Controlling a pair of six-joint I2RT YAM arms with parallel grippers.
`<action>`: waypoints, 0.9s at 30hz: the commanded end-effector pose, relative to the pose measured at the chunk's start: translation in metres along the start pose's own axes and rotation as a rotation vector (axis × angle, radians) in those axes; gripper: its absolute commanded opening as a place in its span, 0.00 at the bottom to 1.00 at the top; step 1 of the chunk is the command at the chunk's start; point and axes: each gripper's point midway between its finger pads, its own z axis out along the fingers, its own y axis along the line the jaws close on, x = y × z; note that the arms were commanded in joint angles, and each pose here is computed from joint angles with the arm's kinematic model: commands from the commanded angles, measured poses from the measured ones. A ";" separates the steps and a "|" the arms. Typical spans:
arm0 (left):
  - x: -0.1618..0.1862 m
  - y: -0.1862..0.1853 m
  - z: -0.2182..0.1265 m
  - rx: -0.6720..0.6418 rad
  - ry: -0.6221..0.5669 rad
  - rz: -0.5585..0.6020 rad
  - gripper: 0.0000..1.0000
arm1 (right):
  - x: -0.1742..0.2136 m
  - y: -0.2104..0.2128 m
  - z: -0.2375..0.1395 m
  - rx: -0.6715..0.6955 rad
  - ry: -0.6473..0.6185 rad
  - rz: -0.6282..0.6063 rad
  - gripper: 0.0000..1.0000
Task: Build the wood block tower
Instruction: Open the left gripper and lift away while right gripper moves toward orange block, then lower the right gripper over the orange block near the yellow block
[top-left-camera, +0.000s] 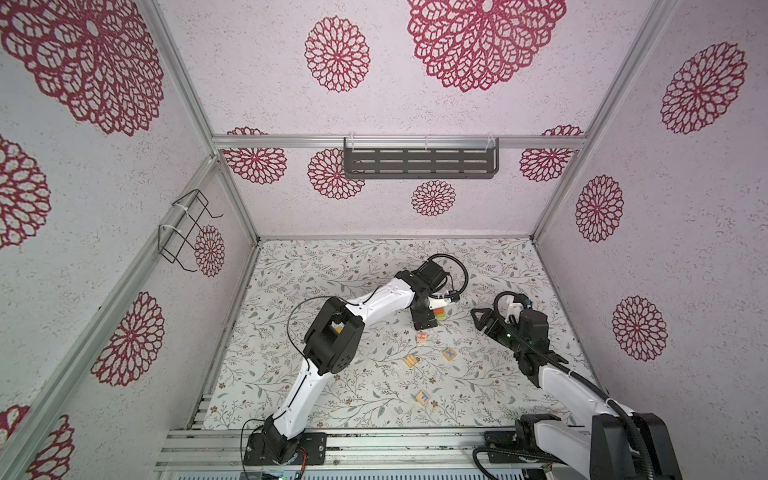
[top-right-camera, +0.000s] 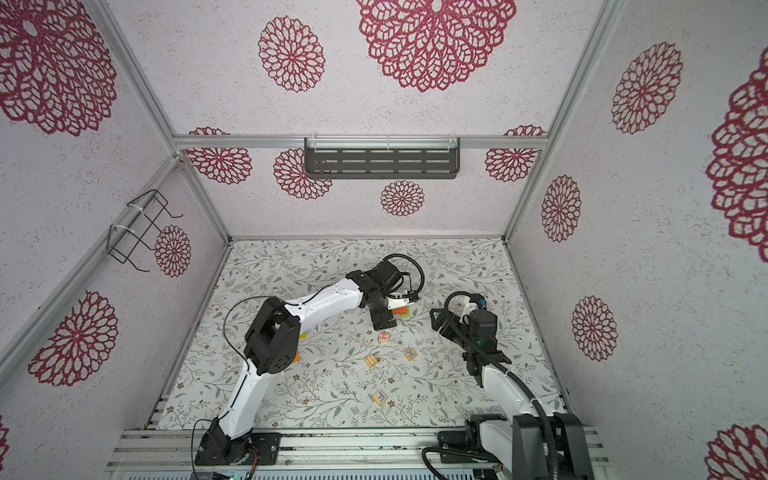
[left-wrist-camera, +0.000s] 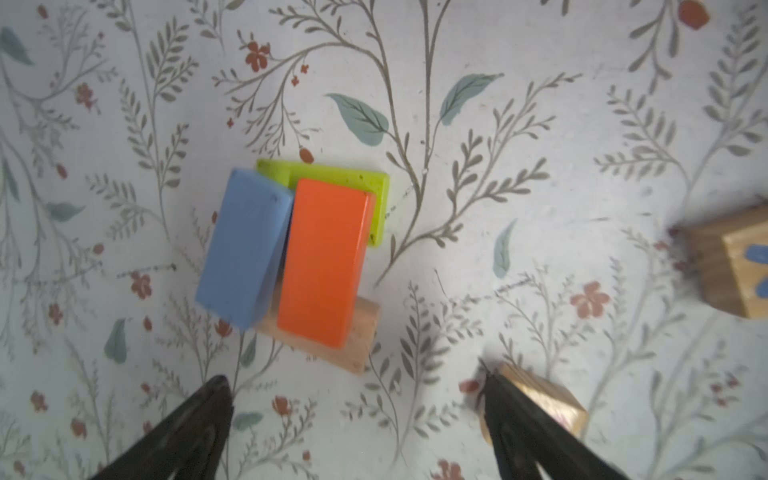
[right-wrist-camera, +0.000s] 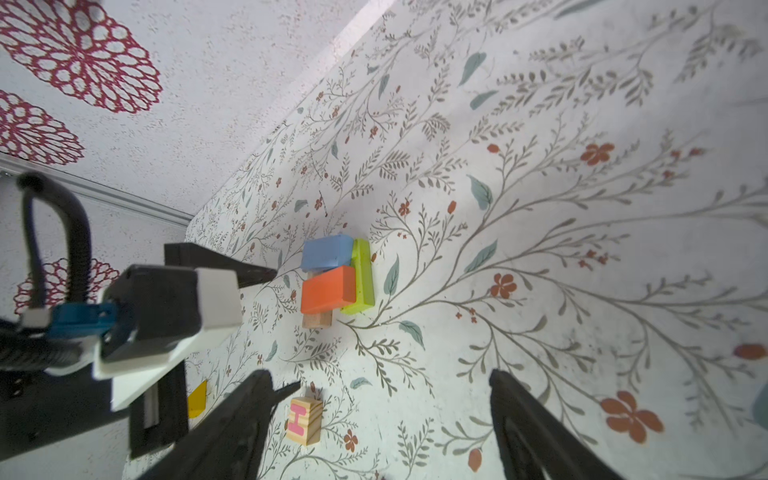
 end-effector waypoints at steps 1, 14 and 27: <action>-0.028 0.017 -0.058 -0.126 -0.157 -0.040 0.97 | -0.011 0.007 -0.011 0.029 -0.005 -0.055 0.82; 0.030 0.039 -0.177 -0.527 -0.298 -0.460 0.97 | 0.014 0.065 -0.015 0.010 0.150 -0.216 0.79; 0.144 0.031 -0.263 -0.707 -0.444 -1.072 0.97 | 0.070 0.156 0.024 0.006 0.345 -0.445 0.74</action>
